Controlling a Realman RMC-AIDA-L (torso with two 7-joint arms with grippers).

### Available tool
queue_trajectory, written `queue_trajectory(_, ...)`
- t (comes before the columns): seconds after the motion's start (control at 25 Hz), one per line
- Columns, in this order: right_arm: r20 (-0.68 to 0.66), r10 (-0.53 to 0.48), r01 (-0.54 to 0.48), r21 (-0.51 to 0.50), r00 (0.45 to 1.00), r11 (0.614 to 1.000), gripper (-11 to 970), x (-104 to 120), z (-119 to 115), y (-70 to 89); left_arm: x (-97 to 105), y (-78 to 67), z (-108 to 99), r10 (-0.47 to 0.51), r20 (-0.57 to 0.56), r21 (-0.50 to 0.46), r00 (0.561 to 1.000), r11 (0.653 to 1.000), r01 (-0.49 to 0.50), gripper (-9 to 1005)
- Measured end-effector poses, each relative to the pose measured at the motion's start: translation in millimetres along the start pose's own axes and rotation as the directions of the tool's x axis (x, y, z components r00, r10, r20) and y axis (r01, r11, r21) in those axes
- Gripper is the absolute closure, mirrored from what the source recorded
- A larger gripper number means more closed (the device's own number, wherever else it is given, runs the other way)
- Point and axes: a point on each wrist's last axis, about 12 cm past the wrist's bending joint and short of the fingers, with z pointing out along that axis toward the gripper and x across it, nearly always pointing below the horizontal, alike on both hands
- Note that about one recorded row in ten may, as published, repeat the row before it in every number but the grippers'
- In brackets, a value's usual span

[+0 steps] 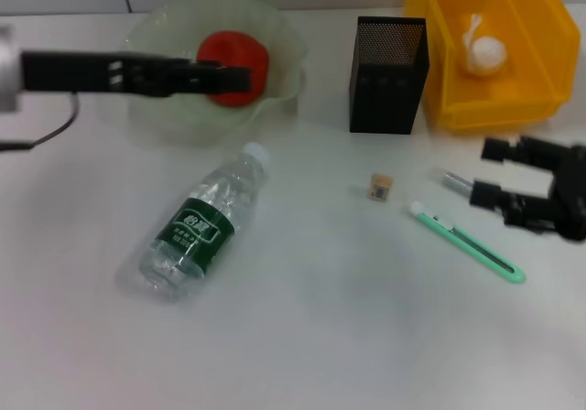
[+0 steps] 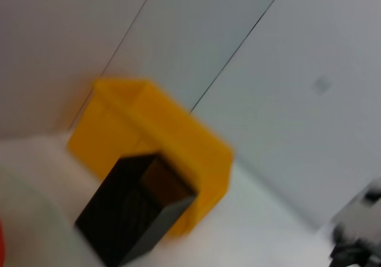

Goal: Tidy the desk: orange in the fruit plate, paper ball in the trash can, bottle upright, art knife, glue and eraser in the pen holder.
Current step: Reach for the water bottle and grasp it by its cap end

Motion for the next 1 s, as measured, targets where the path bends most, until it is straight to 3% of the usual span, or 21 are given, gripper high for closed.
queue_trajectory(0.12,0.031,0.018,-0.02,0.065,0.999,0.998,196,31,-4,0.4,-20,-5.7,26,-0.011,-0.153,-0.104,0.988,0.995,-0.005,216)
queue_trajectory(0.32,0.005,0.038,-0.038,0.134,0.999,0.99,196,45,-3,-1.6,-29,-13.8,75,-0.01,-0.324,-0.24,0.946,0.968,-0.072,232)
queue_trajectory(0.76,-0.017,0.044,-0.041,0.151,0.999,0.988,196,49,4,-4.1,-19,-13.9,107,-0.009,-0.429,-0.408,0.903,0.894,-0.186,245)
queue_trajectory(1.0,-0.02,0.042,-0.038,0.156,0.999,0.987,196,49,8,-5.8,-12,-11.8,114,-0.009,-0.456,-0.435,0.89,0.875,-0.214,252)
